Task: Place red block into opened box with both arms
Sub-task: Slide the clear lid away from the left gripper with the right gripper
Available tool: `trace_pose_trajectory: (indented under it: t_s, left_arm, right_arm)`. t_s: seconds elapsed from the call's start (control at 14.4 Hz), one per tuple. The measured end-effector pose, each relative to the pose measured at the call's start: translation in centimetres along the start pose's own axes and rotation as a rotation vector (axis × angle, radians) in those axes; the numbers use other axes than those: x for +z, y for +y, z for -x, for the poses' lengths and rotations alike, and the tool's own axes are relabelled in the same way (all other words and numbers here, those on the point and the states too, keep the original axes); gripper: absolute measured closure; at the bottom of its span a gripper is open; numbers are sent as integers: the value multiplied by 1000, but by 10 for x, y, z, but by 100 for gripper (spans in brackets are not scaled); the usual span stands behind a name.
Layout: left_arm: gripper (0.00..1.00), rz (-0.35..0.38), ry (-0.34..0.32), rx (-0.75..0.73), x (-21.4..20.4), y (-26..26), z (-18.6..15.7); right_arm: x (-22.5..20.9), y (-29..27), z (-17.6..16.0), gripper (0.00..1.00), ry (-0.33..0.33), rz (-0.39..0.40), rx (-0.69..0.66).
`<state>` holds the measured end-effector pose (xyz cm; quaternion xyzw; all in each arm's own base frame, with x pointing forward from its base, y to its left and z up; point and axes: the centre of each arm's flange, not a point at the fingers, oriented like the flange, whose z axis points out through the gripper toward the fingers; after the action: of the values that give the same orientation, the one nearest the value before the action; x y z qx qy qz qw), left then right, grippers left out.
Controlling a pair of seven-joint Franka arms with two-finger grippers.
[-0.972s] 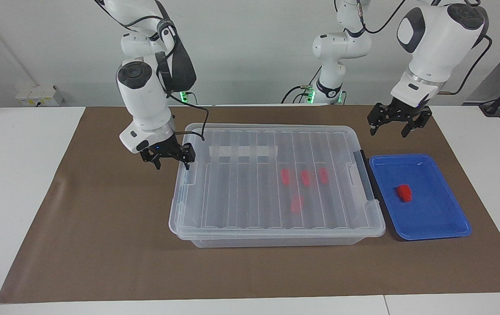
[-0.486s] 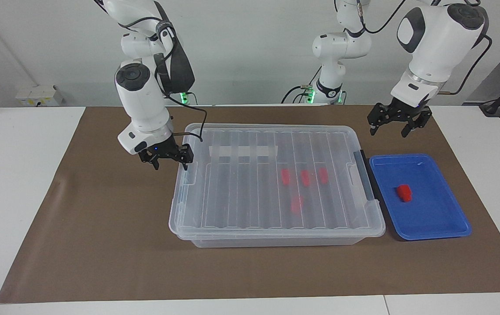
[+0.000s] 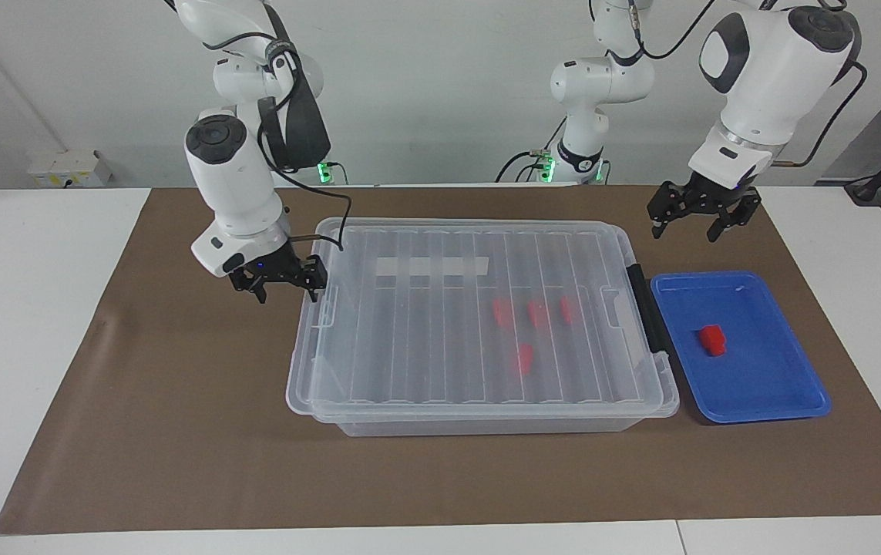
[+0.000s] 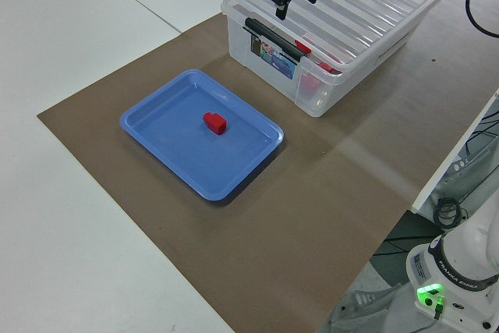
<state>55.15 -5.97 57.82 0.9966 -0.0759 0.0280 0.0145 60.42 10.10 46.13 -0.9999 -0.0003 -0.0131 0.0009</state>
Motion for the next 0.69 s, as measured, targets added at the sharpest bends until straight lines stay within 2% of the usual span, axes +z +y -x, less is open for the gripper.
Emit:
trace_pose_trajectory:
  t_s: [0.69]
  left_arm:
    - [0, 0, 0, 0, 0, 0, 0]
  right_arm:
    - [2, 93, -8, 4, -7, 31, -146]
